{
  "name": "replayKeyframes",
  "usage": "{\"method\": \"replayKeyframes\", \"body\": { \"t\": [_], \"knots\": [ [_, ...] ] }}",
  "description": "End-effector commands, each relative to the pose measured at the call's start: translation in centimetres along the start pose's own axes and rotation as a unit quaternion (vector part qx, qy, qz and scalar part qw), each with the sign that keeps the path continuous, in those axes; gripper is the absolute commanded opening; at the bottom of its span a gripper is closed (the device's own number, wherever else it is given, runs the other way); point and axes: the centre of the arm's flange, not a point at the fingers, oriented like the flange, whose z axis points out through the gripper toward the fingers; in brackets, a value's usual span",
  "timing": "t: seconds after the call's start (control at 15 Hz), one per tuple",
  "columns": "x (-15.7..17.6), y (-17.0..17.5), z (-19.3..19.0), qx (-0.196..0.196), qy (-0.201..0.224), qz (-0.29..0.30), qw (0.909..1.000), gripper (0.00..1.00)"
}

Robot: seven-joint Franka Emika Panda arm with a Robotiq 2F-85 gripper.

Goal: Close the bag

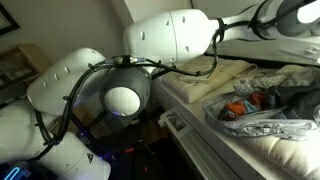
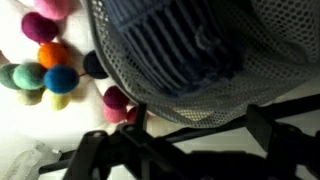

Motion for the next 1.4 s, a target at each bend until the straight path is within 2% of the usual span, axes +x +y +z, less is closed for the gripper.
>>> {"method": "replayKeyframes", "body": {
  "t": [0.0,0.53,1.0,1.33],
  "knots": [
    [-1.4,0.9,-1.6,-0.001,0.017,-0.013,0.9998,1.00],
    [-3.5,1.5,-1.9,0.006,0.056,-0.026,0.9981,1.00],
    [-3.9,1.7,2.4,0.003,0.017,-0.017,0.9997,1.00],
    [-3.8,1.4,2.1,-0.008,0.018,-0.013,0.9997,1.00]
  ]
}}
